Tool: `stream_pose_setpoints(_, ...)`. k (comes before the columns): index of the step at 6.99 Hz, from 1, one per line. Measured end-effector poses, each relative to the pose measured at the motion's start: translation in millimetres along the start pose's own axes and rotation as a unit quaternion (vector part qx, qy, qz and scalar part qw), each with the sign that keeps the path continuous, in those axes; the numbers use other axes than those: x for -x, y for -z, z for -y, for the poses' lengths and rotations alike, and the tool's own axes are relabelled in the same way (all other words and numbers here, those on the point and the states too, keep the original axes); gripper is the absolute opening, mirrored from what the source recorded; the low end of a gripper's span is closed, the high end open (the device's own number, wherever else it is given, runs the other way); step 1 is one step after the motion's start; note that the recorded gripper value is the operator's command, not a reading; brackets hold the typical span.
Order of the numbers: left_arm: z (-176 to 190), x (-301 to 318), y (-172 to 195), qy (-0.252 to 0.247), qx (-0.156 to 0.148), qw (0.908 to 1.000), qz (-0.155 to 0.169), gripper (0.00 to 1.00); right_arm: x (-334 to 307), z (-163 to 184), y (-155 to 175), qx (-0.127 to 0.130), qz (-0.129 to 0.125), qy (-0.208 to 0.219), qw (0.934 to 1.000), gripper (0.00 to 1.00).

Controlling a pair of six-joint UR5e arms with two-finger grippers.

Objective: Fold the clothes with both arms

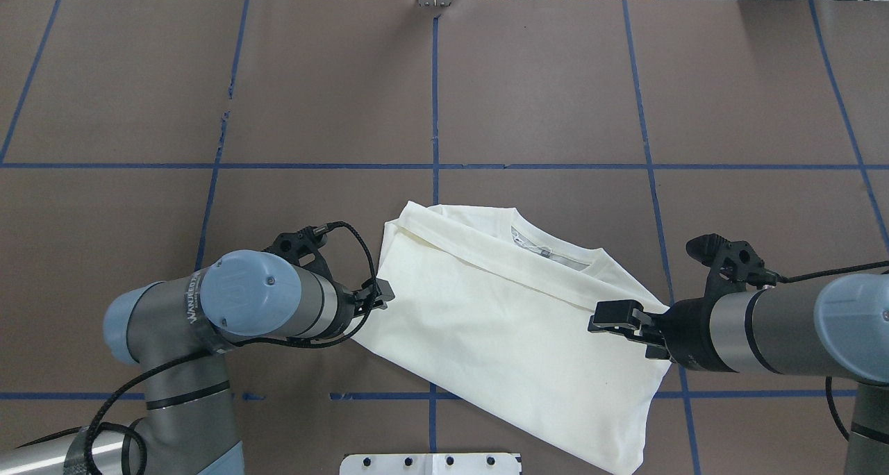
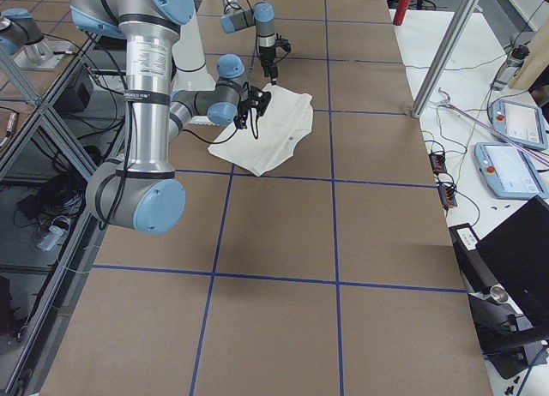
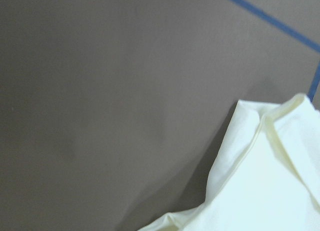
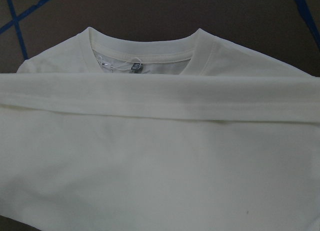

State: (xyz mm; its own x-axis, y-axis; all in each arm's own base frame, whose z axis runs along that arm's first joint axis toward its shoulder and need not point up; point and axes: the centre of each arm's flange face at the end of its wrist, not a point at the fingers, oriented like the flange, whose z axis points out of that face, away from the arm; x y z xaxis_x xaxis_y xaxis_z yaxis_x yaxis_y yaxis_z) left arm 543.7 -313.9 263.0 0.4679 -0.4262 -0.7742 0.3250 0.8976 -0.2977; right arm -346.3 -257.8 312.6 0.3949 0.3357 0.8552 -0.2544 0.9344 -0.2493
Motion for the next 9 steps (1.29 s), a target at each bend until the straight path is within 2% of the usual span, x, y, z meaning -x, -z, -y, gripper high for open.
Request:
stream_pose_setpoints(1, 0.2, 1.5, -10.8, 0.001, -0.003, 1.0, -0.001, 0.77, 0.8, 1.8, 0.6, -0.002, 0.001, -0.001, 1.0, 1.0)
stream_pose_setpoints(2, 0.1, 1.5, -13.3, 0.002, -0.004, 1.0, -0.004, 0.72, 0.7, 2.5, 0.1, -0.003, 0.001, -0.001, 1.0, 1.0)
stream_pose_setpoints(5, -2.1, 2.7, -12.3, 0.001, -0.003, 1.0, -0.006, 0.7, 3.6, 3.6, -2.1, -0.003, 0.002, -0.001, 1.0, 1.0)
stream_pose_setpoints(7, -0.9, 7.8, -14.9, 0.001, -0.004, 1.0, -0.001, 0.64, 4.2, 3.6, -2.4, -0.004, 0.003, 0.0, 1.0, 1.0)
stream_pose_setpoints(8, -0.8, 8.7, -15.3, 0.002, -0.004, 1.0, 0.001, 0.52, 4.5, 3.7, -2.3, -0.004, 0.003, 0.0, 1.0, 1.0)
stream_pose_setpoints(9, -1.0, 8.4, -15.1, 0.002, -0.004, 1.0, 0.001, 0.32, 4.7, 4.3, -2.0, -0.004, 0.004, -0.001, 1.0, 1.0)
